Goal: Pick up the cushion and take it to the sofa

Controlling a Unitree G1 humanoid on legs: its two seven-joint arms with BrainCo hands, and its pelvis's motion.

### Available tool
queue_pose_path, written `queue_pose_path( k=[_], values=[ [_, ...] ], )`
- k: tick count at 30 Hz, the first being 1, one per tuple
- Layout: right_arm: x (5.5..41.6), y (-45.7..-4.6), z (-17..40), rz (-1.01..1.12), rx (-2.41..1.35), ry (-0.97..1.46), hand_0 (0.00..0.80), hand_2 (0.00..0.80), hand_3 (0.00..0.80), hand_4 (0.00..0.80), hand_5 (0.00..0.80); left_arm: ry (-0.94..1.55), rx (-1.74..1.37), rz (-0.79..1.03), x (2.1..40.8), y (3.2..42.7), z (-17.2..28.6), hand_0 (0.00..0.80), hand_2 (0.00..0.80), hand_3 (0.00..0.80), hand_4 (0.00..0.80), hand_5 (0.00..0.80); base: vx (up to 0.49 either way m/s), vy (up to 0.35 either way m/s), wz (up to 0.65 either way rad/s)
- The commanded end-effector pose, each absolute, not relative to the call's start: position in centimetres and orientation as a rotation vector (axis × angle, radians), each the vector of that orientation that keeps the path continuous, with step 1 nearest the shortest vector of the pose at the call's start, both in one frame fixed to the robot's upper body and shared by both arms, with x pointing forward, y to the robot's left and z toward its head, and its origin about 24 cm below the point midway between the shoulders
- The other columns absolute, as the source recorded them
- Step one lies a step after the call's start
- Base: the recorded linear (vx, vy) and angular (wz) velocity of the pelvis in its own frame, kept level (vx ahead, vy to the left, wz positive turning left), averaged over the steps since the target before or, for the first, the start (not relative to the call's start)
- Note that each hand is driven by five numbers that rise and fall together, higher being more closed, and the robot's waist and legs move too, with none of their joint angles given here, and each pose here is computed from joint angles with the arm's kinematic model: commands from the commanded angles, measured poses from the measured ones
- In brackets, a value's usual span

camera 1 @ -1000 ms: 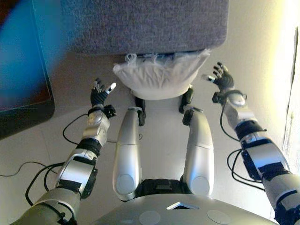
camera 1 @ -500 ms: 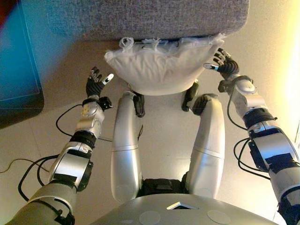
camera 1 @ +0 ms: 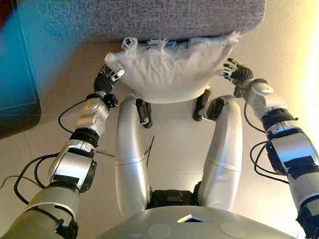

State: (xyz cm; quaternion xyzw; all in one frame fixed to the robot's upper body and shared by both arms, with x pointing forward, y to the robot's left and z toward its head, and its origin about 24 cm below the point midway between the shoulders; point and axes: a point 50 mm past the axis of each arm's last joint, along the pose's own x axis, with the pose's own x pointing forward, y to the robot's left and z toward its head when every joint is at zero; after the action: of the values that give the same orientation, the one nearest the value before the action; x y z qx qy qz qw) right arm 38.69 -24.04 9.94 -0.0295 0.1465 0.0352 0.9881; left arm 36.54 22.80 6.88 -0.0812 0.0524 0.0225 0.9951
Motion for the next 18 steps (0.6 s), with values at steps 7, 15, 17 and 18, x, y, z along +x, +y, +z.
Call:
queue_pose_path(
  k=[7, 15, 17, 18],
  values=[
    [39.2, -24.2, 11.3, 0.034, -0.012, 0.239, 0.000, 0.000, 0.000, 0.000, 0.000, 0.088, -0.183, 0.026, 37.2, 22.0, 7.6, 0.000, 0.000, 0.000, 0.000, 0.000, 0.016, -0.002, 0.00],
    [39.9, -22.0, 13.3, 0.234, -0.105, 0.188, 0.000, 0.000, 0.000, 0.000, 0.000, 0.134, -0.174, 0.089, 37.6, 22.9, 7.8, 0.000, 0.000, 0.000, 0.000, 0.000, 0.000, 0.000, 0.00],
    [40.0, -21.8, 13.3, 0.241, -0.113, 0.191, 0.000, 0.000, 0.000, 0.000, 0.000, 0.141, -0.174, 0.088, 37.5, 23.3, 7.5, 0.000, 0.000, 0.000, 0.000, 0.000, 0.000, 0.000, 0.00],
    [40.0, -21.7, 13.4, 0.244, -0.117, 0.188, 0.000, 0.000, 0.000, 0.000, 0.000, 0.139, -0.171, 0.079, 37.4, 23.3, 7.5, 0.000, 0.000, 0.000, 0.000, 0.000, 0.000, 0.000, 0.00]
  ],
)
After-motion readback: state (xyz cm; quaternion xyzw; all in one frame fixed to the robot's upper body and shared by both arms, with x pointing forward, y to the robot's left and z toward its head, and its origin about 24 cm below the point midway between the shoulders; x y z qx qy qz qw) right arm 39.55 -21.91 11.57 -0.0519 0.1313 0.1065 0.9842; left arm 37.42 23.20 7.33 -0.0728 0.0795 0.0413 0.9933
